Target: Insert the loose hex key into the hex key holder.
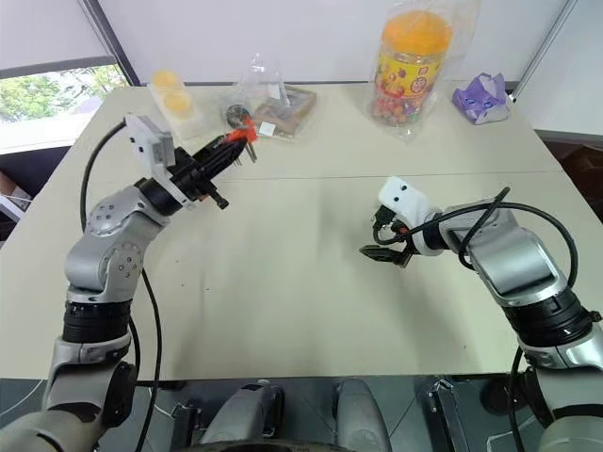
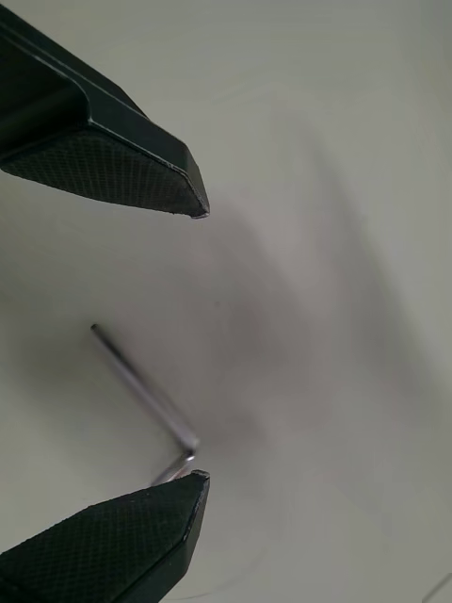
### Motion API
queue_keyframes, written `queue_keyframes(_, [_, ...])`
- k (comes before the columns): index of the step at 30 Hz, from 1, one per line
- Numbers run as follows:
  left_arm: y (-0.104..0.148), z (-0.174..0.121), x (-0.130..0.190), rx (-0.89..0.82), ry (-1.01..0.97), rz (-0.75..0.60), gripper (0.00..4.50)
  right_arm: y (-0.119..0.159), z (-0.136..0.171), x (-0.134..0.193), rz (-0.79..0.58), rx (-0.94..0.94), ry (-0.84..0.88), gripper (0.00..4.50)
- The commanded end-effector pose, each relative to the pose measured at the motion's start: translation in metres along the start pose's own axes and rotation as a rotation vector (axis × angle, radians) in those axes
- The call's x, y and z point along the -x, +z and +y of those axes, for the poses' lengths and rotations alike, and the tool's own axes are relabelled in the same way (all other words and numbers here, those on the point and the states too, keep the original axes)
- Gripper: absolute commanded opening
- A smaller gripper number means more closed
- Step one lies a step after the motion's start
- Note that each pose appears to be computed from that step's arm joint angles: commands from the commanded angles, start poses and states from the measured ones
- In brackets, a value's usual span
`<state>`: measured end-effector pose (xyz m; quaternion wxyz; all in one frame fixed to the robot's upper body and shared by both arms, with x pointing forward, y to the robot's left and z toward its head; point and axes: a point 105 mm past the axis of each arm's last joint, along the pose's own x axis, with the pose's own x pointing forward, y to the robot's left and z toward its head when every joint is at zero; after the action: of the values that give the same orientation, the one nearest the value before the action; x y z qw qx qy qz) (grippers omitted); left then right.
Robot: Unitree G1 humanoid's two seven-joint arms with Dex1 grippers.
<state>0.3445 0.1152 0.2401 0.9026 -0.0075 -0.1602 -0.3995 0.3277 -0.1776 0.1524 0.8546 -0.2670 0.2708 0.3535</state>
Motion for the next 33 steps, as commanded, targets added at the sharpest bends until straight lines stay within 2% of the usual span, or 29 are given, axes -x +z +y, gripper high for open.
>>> queue_keyframes(1, [0.010, -0.006, 0.002, 0.011, -0.045, -0.015, 0.00, 0.002, -0.009, 0.002, 0.000, -0.028, -0.045, 4.47])
queue_keyframes(13, [0.013, -0.002, 0.001, -0.003, -0.014, -0.014, 0.00, -0.007, -0.006, -0.026, 0.036, -0.261, -0.055, 4.47])
queue_keyframes(23, [0.015, -0.004, 0.002, -0.010, 0.000, -0.017, 0.00, -0.011, -0.017, -0.037, 0.065, -0.320, -0.117, 4.47])
queue_keyframes(26, [0.016, -0.003, 0.002, -0.016, 0.010, -0.017, 0.00, -0.008, -0.016, -0.040, 0.060, -0.297, -0.116, 3.14])
queue_keyframes(31, [0.018, 0.000, 0.003, -0.028, 0.024, -0.020, 0.00, -0.006, -0.011, -0.043, 0.059, -0.229, -0.098, 0.45])
queue_keyframes(32, [0.018, 0.000, 0.002, -0.029, 0.025, -0.020, 0.00, -0.006, -0.010, -0.044, 0.060, -0.214, -0.089, 0.04])
queue_keyframes(33, [0.018, 0.000, 0.002, -0.030, 0.026, -0.020, 0.00, -0.006, -0.008, -0.044, 0.060, -0.205, -0.082, 0.04])
